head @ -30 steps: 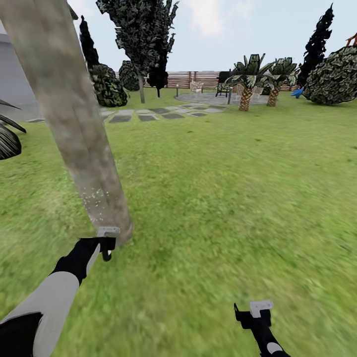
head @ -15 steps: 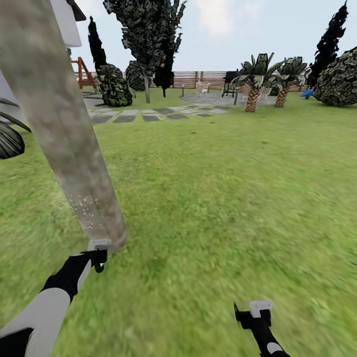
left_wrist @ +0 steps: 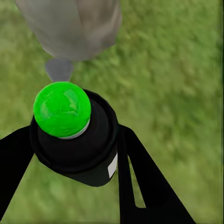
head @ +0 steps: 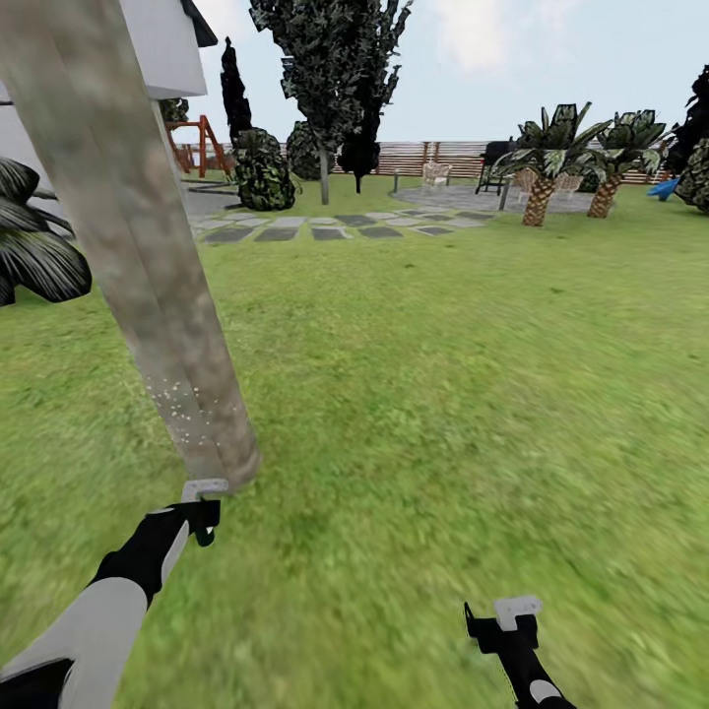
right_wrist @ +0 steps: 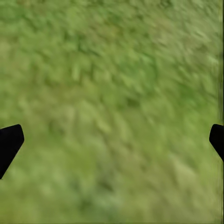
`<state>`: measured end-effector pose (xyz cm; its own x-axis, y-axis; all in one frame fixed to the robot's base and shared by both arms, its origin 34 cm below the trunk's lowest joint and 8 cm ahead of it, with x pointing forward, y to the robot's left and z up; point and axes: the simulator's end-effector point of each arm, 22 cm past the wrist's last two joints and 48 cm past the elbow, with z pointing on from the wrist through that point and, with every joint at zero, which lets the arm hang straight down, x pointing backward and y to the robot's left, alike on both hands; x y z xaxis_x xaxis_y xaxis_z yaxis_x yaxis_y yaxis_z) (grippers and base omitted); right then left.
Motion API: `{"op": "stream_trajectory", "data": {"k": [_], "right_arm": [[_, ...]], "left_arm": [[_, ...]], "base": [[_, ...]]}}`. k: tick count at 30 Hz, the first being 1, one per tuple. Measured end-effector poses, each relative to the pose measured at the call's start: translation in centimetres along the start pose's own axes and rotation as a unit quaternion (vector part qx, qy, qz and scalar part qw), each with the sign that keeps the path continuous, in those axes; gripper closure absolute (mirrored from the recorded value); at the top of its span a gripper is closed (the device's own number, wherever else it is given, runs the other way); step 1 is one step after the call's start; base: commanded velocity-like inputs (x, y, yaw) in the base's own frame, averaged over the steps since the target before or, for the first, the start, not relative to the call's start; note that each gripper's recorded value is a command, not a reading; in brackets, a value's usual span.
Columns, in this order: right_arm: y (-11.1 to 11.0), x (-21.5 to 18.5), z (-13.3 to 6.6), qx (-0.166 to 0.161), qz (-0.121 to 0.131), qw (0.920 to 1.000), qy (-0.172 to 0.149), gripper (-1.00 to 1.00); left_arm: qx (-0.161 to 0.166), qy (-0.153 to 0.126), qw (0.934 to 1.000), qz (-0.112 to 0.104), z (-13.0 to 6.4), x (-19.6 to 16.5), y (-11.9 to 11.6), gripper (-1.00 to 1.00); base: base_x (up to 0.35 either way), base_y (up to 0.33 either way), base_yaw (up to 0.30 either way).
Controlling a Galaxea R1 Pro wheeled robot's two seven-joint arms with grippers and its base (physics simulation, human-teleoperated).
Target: In the garden, pick up the pesticide atomizer on the floor and spray pesticide onto both trees until each tree trunk is fully covered.
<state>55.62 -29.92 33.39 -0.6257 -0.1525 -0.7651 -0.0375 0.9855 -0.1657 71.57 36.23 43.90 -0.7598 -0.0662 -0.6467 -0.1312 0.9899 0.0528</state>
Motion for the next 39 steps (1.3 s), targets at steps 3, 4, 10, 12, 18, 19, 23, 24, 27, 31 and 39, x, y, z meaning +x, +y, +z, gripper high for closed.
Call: {"op": "stream_trajectory", "data": {"k": [3,4,10,12,18,19,23,24,27,31,39], "right_arm": [[0.1,0.0,0.0,0.000,0.000,1.0000,0.000,-1.00],[0.1,0.0,0.0,0.000,0.000,1.0000,0.000,-1.00],[0.1,0.0,0.0,0.000,0.000,1.0000,0.000,-1.00],[0.1,0.0,0.0,-0.001,0.000,1.0000,0.000,-1.00],[0.1,0.0,0.0,-0.001,0.001,1.0000,0.000,-1.00],[0.1,0.0,0.0,-0.001,0.001,1.0000,0.000,-1.00],[0.1,0.0,0.0,-0.001,0.001,1.0000,0.000,-1.00],[0.1,0.0,0.0,-0.001,0.001,1.0000,0.000,-1.00],[0.1,0.0,0.0,-0.001,0.000,1.0000,0.000,-1.00],[0.1,0.0,0.0,-0.001,0.000,1.0000,0.000,-1.00],[0.1,0.1,0.0,-0.001,0.001,1.0000,0.001,-1.00]], "left_arm": [[-0.001,-0.001,1.0000,0.000,0.0,0.0,0.1,1.00],[-0.001,0.000,1.0000,0.000,0.0,0.0,0.1,1.00],[-0.006,0.004,1.0000,-0.002,0.0,0.6,0.8,1.00],[-0.006,0.006,1.0000,-0.001,0.0,0.9,0.9,1.00],[-0.033,0.011,0.9994,-0.004,0.0,1.4,1.7,1.00],[-0.036,0.011,0.9993,-0.004,0.0,1.5,1.8,1.00],[-0.038,0.012,0.9992,-0.004,0.0,1.5,1.8,1.00],[-0.038,0.012,0.9992,-0.004,0.0,1.5,1.8,1.00],[-0.037,0.010,0.9993,-0.004,0.1,1.5,1.5,1.00],[-0.034,-0.002,0.9994,-0.004,0.1,1.0,1.4,1.00],[-0.035,-0.003,0.9994,-0.004,0.1,1.0,1.4,1.00]], "base": [[0.195,-0.232,0.001],[0.222,-0.211,0.000],[0.239,-0.191,0.006],[0.241,-0.189,0.188],[0.241,-0.188,0.266],[0.241,-0.188,0.275],[0.241,-0.188,0.275],[0.241,-0.188,0.262],[0.222,-0.200,0.086],[0.158,-0.235,0.011],[0.039,-0.268,0.014]]}}
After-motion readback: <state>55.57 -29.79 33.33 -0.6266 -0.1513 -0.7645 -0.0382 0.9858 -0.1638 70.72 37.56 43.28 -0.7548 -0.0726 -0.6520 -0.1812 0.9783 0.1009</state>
